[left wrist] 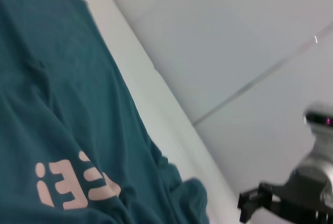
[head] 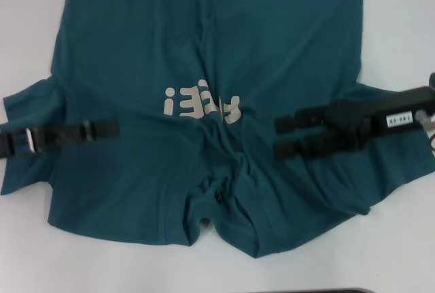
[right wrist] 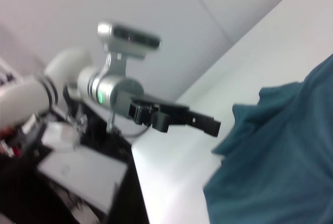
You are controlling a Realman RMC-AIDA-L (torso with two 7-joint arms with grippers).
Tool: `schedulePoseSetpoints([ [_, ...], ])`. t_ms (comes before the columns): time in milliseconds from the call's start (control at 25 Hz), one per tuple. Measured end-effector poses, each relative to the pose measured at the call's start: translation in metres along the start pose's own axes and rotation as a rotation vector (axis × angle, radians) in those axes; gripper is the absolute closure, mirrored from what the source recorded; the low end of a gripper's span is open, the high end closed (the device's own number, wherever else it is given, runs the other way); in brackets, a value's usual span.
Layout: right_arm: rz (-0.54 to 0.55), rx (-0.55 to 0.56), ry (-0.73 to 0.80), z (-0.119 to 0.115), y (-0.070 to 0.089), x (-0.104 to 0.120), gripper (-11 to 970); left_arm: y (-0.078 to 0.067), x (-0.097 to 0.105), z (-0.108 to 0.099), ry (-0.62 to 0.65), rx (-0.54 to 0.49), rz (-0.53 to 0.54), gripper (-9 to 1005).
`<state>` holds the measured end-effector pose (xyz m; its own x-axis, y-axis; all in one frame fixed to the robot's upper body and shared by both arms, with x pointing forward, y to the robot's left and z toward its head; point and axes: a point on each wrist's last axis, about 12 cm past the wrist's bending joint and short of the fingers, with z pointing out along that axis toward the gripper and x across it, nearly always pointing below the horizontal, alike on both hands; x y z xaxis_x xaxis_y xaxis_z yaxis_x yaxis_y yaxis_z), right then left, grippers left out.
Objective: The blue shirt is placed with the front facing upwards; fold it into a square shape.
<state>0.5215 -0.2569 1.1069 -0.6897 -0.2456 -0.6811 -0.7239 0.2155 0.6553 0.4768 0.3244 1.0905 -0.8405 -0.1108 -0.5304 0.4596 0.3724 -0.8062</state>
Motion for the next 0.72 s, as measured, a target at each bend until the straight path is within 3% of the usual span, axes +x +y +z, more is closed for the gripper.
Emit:
schedulePoseSetpoints([
  [280,0.291,0.053,-0.200,-0.020,-0.010,-0.014,13,0.005,-0.002,-0.019,-0.154,-0.004,-0.289,49],
  [320,0.331,0.034,-0.273,-0.027,-0.011,-0.014,13,0.005,-0.002,-0.019,-0.154,-0.004,-0.289,49],
  [720,0.374,-0.036,-0.454,-0.044,-0.010,-0.004,13,0.015,-0.002,-0.036,-0.257,-0.057,-0.422,48],
])
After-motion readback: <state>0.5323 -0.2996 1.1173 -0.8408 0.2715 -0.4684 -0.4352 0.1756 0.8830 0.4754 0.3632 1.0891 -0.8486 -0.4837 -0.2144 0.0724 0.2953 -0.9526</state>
